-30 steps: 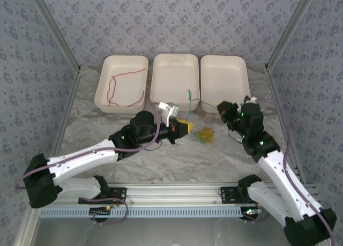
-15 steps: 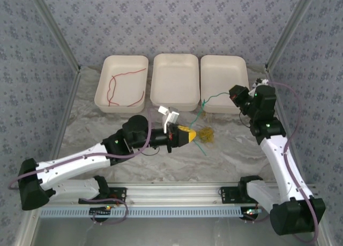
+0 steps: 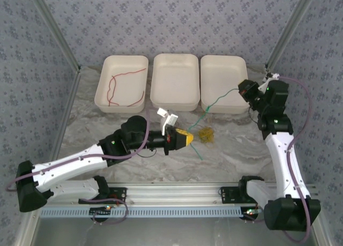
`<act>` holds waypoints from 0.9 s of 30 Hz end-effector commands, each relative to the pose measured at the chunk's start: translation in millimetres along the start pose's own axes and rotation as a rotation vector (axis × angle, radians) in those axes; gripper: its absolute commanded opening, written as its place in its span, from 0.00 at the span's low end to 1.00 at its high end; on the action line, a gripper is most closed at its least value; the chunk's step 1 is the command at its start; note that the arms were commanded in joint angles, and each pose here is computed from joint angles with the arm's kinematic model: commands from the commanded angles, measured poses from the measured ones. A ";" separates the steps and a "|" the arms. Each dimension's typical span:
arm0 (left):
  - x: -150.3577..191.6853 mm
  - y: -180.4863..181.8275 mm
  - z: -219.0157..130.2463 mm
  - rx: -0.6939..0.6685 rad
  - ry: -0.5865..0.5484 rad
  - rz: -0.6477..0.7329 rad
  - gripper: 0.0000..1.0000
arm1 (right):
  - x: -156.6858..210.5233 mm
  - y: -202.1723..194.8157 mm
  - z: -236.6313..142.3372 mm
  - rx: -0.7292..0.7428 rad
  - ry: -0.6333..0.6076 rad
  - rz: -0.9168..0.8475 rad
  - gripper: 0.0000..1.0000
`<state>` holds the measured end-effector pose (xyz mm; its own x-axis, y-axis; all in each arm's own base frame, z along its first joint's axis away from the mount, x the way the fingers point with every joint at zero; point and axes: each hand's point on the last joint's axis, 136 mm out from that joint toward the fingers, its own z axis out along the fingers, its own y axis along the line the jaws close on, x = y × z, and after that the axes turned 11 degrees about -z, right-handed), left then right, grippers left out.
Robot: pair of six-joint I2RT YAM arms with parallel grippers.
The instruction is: Untangle the cables
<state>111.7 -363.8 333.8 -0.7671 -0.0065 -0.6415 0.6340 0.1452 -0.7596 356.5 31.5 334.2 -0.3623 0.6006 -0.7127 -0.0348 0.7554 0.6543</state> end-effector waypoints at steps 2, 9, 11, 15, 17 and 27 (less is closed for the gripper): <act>15.7 -14.3 -8.0 0.038 0.094 -0.004 0.00 | -51.5 4.0 -6.7 -0.013 -0.117 -0.027 0.00; 49.7 20.0 -10.0 -0.092 0.232 -0.044 0.00 | -102.4 26.2 -15.7 -0.057 -0.242 -0.066 0.00; 60.7 35.0 -10.0 -0.146 0.271 -0.050 0.00 | -114.3 35.4 -17.4 -0.076 -0.264 -0.079 0.00; 83.8 65.9 -7.6 -0.246 0.350 -0.068 0.00 | -136.1 57.6 -26.5 -0.122 -0.308 -0.104 0.00; 93.7 74.1 -3.5 -0.251 0.377 -0.086 0.00 | -144.3 66.3 -31.3 -0.137 -0.327 -0.121 0.00; 133.2 109.6 -2.2 -0.369 0.499 -0.115 0.00 | -173.6 97.3 -55.1 -0.200 -0.402 -0.153 0.00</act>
<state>117.8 -377.6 243.8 -0.7977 0.1908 -0.5720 0.5991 0.3582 -0.7161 371.0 23.6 464.9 -0.2284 0.5763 -0.7847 -0.2569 0.7417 0.6196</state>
